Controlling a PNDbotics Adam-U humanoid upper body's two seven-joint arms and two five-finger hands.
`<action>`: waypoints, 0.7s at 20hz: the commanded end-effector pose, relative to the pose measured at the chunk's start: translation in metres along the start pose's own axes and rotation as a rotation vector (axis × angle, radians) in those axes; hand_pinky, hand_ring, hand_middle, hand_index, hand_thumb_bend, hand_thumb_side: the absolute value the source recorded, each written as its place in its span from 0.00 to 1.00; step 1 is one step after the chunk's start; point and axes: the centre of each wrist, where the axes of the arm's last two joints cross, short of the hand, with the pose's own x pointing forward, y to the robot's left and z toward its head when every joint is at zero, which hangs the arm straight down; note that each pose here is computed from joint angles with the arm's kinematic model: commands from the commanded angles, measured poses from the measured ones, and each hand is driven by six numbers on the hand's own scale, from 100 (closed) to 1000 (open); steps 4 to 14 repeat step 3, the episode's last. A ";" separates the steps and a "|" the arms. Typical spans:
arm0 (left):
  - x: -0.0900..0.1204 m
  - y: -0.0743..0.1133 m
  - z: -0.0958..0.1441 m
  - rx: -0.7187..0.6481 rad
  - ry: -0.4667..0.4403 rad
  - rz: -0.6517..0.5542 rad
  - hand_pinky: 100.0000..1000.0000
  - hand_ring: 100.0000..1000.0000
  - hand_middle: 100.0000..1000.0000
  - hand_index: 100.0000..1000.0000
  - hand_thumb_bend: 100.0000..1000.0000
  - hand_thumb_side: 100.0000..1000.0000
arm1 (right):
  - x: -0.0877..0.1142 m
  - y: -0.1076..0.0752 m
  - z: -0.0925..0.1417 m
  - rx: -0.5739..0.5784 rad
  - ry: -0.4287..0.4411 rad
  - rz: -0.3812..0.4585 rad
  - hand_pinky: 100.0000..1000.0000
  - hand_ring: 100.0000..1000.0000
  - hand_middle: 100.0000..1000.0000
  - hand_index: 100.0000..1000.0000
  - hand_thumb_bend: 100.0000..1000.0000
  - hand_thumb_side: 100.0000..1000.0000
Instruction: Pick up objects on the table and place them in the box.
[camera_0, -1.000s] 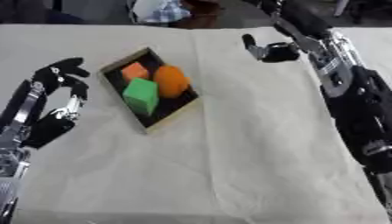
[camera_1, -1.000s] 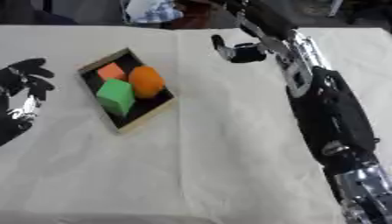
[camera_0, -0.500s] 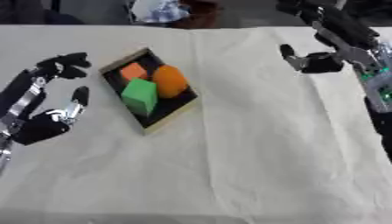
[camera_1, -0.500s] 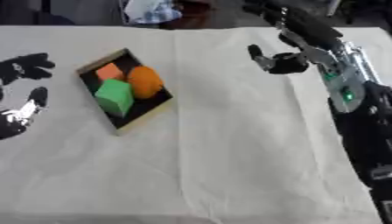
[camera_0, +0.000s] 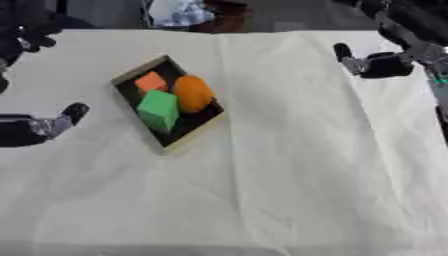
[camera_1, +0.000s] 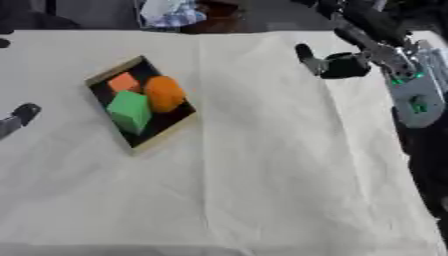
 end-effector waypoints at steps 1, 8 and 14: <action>0.003 0.012 -0.002 0.028 -0.011 -0.088 0.80 0.82 0.89 1.00 0.37 0.00 | 0.000 -0.019 0.004 -0.020 0.000 0.020 0.93 1.00 0.99 1.00 0.00 0.03; 0.003 0.010 -0.002 0.034 -0.006 -0.111 0.80 0.82 0.89 1.00 0.38 0.00 | 0.001 -0.019 0.004 -0.019 0.001 0.013 0.93 1.00 0.99 1.00 0.00 0.03; 0.003 0.010 -0.002 0.034 -0.006 -0.111 0.80 0.82 0.89 1.00 0.38 0.00 | 0.001 -0.019 0.004 -0.019 0.001 0.013 0.93 1.00 0.99 1.00 0.00 0.03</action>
